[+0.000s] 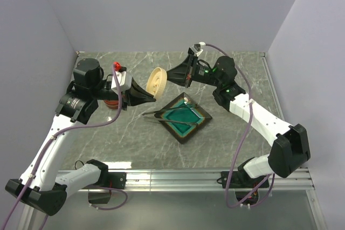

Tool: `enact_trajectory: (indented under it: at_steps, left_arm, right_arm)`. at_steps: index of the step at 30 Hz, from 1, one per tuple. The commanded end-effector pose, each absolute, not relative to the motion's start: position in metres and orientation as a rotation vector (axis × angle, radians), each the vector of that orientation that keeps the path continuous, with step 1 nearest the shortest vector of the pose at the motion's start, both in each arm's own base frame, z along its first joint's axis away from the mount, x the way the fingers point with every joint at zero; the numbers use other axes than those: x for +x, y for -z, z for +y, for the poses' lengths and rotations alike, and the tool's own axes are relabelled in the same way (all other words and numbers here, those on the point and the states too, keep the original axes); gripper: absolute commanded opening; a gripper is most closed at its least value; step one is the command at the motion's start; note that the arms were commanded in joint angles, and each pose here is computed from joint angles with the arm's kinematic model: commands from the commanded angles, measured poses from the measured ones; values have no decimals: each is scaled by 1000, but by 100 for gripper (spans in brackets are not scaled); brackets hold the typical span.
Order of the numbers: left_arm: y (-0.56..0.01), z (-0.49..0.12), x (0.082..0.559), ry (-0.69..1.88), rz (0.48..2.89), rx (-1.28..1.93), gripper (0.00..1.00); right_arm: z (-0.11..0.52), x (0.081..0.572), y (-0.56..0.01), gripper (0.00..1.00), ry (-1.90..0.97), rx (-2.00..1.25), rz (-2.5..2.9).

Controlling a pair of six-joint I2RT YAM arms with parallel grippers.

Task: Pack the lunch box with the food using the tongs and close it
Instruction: Pass the lid of the lunch box from the left arm to the right

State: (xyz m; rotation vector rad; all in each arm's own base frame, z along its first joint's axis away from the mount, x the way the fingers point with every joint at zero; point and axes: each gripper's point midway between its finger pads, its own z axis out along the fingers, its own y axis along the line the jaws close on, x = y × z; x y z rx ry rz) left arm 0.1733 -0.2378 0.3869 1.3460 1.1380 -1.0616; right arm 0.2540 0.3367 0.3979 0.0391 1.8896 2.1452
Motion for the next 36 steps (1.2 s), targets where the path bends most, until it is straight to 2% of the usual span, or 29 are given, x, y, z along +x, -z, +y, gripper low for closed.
enact_trajectory:
  at_steps: [1, 9, 12, 15, 16, 21, 36]
  left_arm:
    - [-426, -239, 180, 946, 966, 1335, 0]
    - [-434, -238, 186, 942, 959, 1305, 0]
    - [-436, -238, 184, 949, 947, 1314, 0]
    - [-435, -239, 181, 967, 948, 1317, 0]
    - [-435, -239, 179, 975, 942, 1321, 0]
    - [-433, -239, 177, 978, 932, 1347, 0]
    - [-419, -238, 167, 988, 898, 1436, 0]
  right_arm:
    - [335, 244, -392, 9, -2095, -44, 1943]
    - [329, 244, -384, 0, -2048, -67, 1969]
    - [327, 242, -387, 0, -2031, -108, 1946]
    - [324, 244, -396, 11, -2053, -107, 1915]
    - [324, 245, -400, 21, -2062, -108, 1907]
    - [321, 251, -425, 46, -2145, -60, 1847]
    - [323, 253, -441, 54, -2230, -56, 1804]
